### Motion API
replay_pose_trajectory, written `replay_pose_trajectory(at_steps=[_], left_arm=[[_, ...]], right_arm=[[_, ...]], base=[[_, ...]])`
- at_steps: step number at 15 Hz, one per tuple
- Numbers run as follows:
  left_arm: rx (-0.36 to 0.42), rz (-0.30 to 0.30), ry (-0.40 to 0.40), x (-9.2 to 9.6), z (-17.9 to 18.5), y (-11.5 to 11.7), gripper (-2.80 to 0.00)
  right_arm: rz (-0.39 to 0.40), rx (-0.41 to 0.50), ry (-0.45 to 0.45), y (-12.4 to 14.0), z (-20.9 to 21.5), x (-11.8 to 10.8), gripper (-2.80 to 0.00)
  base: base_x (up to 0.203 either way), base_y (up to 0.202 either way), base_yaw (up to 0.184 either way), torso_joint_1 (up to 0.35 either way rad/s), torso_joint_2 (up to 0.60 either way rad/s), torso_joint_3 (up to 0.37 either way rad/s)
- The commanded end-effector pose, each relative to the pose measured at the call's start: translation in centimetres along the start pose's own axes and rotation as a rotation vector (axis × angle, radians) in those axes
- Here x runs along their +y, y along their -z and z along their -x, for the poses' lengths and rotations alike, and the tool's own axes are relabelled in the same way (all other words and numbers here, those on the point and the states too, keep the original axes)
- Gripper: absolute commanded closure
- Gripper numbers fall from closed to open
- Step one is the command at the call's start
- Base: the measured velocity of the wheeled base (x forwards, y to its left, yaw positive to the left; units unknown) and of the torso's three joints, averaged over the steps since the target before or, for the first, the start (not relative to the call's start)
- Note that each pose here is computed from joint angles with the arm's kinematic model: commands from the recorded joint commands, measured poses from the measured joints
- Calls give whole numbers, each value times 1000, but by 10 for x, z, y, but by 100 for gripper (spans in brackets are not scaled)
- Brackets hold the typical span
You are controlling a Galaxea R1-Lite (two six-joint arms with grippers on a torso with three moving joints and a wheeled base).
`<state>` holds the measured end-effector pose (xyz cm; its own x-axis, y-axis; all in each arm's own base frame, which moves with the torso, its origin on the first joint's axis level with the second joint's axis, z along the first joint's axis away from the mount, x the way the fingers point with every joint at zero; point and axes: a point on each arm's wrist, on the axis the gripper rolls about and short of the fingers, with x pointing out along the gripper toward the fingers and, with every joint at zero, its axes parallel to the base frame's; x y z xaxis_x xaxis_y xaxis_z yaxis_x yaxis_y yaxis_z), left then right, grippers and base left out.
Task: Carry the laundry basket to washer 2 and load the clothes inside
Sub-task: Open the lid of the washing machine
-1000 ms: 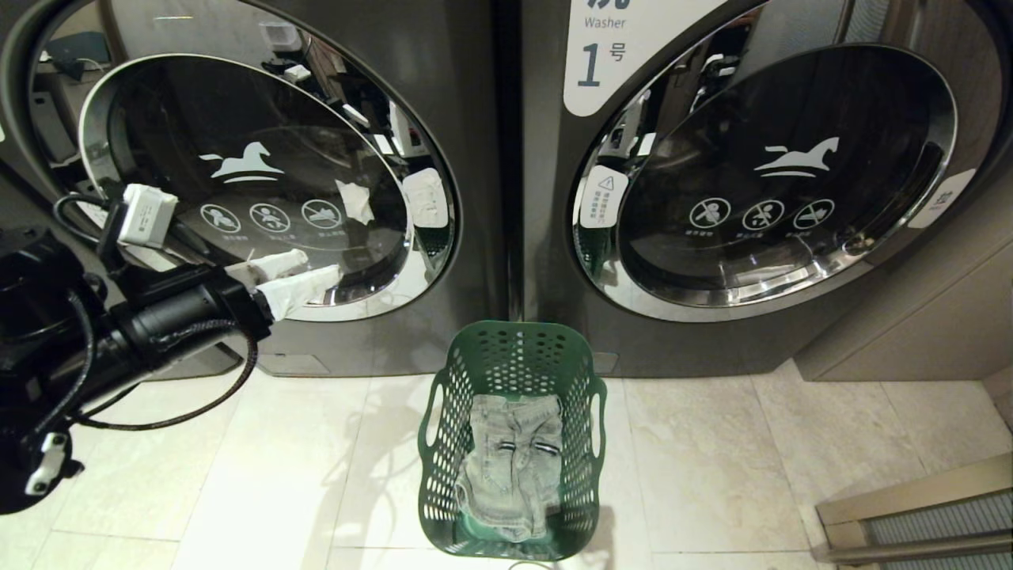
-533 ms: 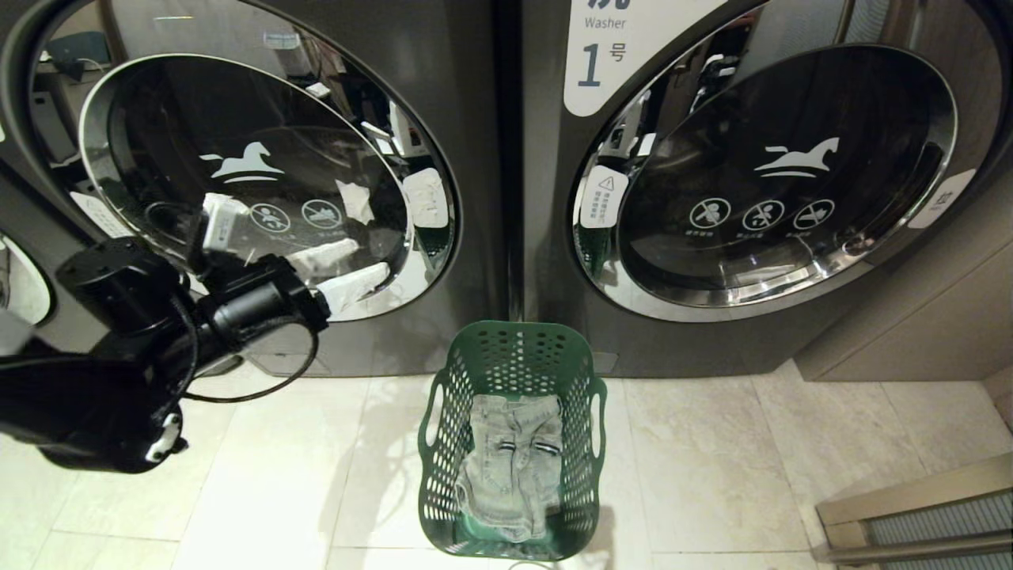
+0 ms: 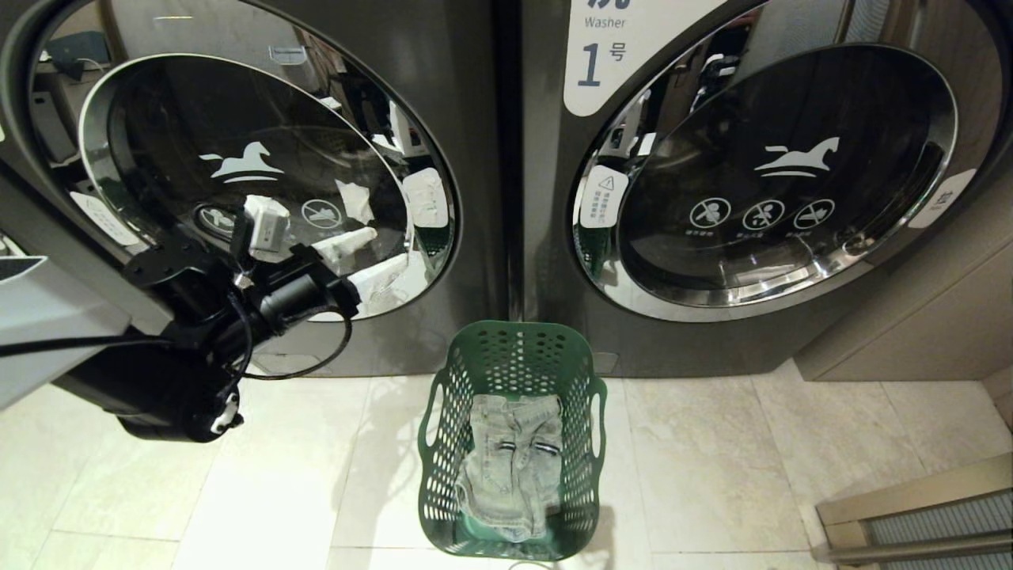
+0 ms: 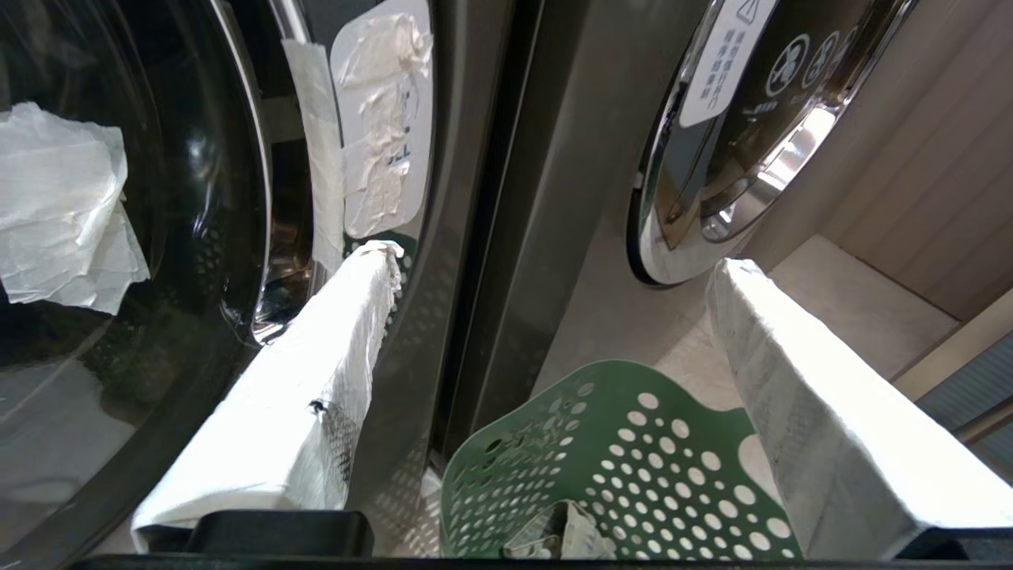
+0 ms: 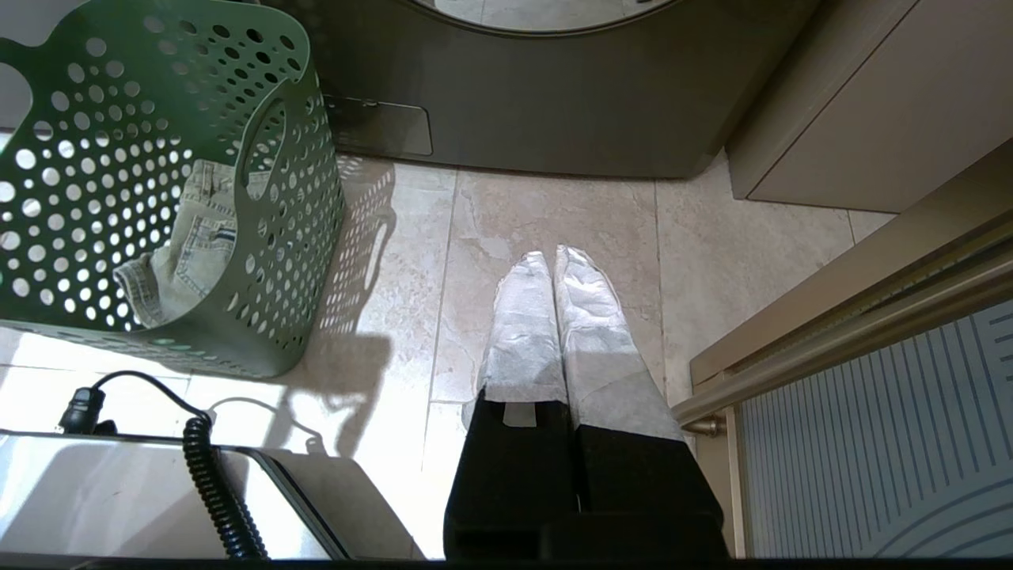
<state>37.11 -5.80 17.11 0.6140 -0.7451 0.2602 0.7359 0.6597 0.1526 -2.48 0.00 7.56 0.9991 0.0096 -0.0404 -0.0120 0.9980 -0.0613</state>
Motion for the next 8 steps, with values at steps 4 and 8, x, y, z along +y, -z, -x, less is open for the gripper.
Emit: replay_pose_trajectory(at_steps=[4, 8], left_arm=[[-8, -43, -33, 17, -19, 9, -280], [-10, -51, -30, 27, -42, 8, -280]], right_arm=[[1, 1, -1, 0, 0, 0, 0], [1, 0, -1, 0, 0, 0, 0]], base=[[0, 0, 0, 0, 0, 0], [0, 0, 0, 0, 0, 0]])
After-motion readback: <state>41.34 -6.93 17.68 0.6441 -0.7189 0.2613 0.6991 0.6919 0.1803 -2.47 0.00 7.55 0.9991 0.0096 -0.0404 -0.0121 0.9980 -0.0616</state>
